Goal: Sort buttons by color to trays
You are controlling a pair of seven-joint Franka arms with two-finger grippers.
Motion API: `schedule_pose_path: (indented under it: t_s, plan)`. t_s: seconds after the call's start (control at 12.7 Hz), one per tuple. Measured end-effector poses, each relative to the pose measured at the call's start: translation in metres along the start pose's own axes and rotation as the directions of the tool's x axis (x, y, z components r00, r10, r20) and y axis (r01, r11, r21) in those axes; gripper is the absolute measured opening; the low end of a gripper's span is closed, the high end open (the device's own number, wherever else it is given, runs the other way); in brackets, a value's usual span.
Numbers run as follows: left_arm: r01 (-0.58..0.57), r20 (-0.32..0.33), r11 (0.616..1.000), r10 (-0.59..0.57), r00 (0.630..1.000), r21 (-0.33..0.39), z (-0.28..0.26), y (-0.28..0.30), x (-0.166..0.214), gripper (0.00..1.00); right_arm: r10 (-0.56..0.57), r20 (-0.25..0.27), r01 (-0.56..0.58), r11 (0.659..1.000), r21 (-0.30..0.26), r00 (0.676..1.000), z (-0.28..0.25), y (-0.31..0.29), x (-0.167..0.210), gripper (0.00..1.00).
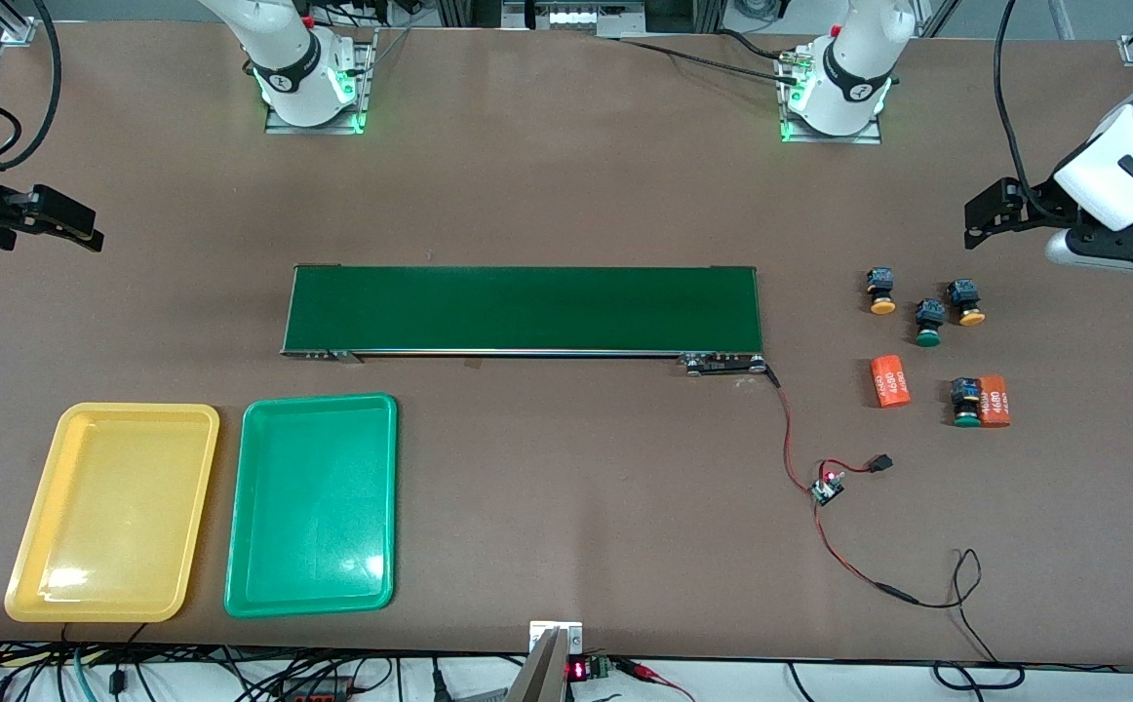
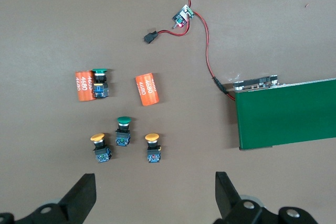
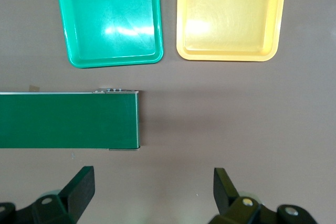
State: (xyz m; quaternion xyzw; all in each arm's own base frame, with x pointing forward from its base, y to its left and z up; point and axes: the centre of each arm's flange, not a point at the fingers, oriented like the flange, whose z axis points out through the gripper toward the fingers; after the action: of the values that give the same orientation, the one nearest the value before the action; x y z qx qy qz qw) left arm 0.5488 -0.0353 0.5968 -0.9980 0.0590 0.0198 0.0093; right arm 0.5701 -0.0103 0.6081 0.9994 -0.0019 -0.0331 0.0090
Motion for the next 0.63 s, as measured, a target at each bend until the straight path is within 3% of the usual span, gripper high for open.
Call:
schedule_pose_path:
  t_s: [0.63]
  plan:
    - [0.002,0.020,1.000,-0.002,1.000,-0.001,0.0027,0.0002,-0.0013,1.00,-0.001,0.000,0.001,1.000,0.000,1.000,0.0000,-0.0008,0.0000,1.00]
